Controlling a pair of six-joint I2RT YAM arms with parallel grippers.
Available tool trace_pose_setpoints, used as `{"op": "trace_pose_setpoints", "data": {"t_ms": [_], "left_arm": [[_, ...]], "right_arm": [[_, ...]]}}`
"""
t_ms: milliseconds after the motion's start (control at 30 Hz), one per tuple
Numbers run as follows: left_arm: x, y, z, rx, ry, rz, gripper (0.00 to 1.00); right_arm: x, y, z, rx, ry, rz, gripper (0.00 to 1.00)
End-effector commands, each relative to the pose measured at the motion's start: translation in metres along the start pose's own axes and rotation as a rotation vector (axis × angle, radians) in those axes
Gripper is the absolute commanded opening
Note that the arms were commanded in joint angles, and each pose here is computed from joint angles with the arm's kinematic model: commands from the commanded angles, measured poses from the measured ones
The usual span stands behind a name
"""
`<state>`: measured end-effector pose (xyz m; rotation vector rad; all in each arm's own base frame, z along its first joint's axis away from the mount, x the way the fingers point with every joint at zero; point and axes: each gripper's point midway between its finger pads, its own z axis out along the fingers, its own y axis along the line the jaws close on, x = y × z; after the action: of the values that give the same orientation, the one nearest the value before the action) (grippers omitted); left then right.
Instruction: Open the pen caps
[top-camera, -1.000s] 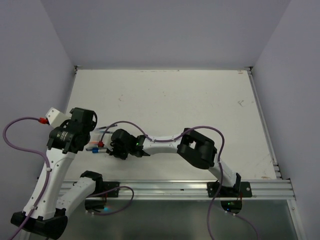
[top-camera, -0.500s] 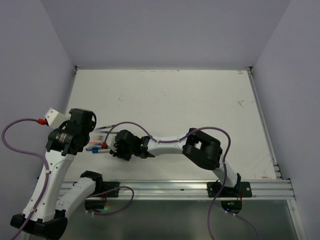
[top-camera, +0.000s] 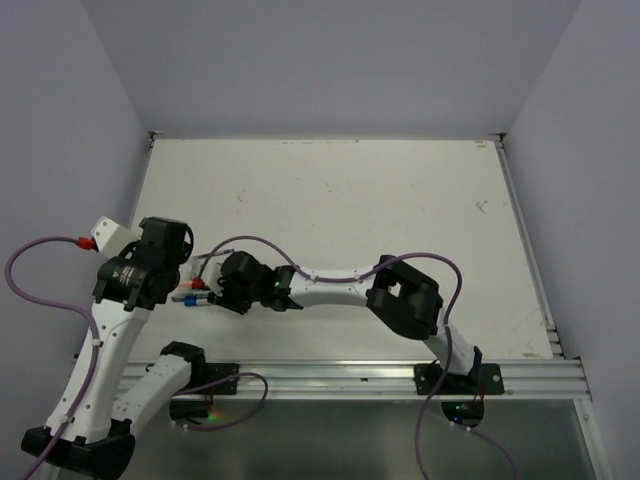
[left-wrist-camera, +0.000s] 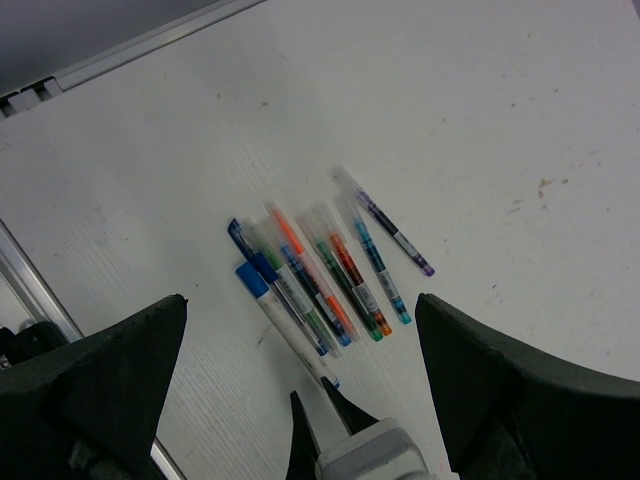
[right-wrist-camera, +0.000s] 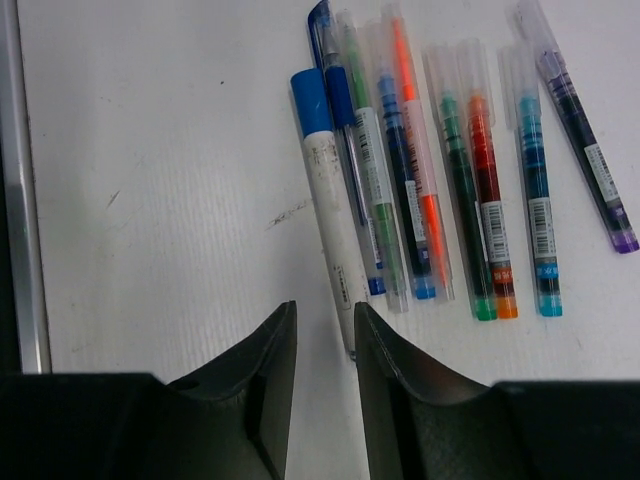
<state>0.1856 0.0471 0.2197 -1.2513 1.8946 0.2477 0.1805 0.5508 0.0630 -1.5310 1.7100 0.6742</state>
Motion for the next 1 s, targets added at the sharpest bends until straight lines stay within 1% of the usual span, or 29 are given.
{"op": "trace_pose_setpoints", "data": {"t_ms": [0,200,567,767,833,867,967], "left_arm": [[-0.010,-0.006,0.001,0.019,-0.042,-0.041,1.00],[-0.009,-0.008,0.001,0.026,-0.039,-0.040,1.00],[-0.008,-0.008,0.000,0.032,-0.034,-0.041,1.00],[-0.008,-0.007,0.001,0.031,-0.037,-0.038,1.00],[-0.008,-0.007,0.001,0.029,-0.038,-0.039,1.00],[-0.009,-0.007,0.001,0.029,-0.040,-0.039,1.00],[-0.012,-0.001,0.001,-0.003,-0.056,-0.054,1.00]], "right_arm": [[-0.005,-0.002,0.007,0.013,0.011,-0.040,0.34],[0.007,0.000,0.017,-0.006,0.041,-0.035,0.34],[0.023,0.001,0.021,-0.039,0.062,-0.001,0.33],[0.004,0.005,0.000,-0.062,0.002,0.006,0.34],[-0.003,0.007,-0.007,-0.070,-0.016,0.015,0.35],[-0.009,0.008,-0.013,-0.072,-0.032,0.018,0.38],[-0.018,0.009,-0.021,-0.085,-0.050,0.036,0.41]]}}
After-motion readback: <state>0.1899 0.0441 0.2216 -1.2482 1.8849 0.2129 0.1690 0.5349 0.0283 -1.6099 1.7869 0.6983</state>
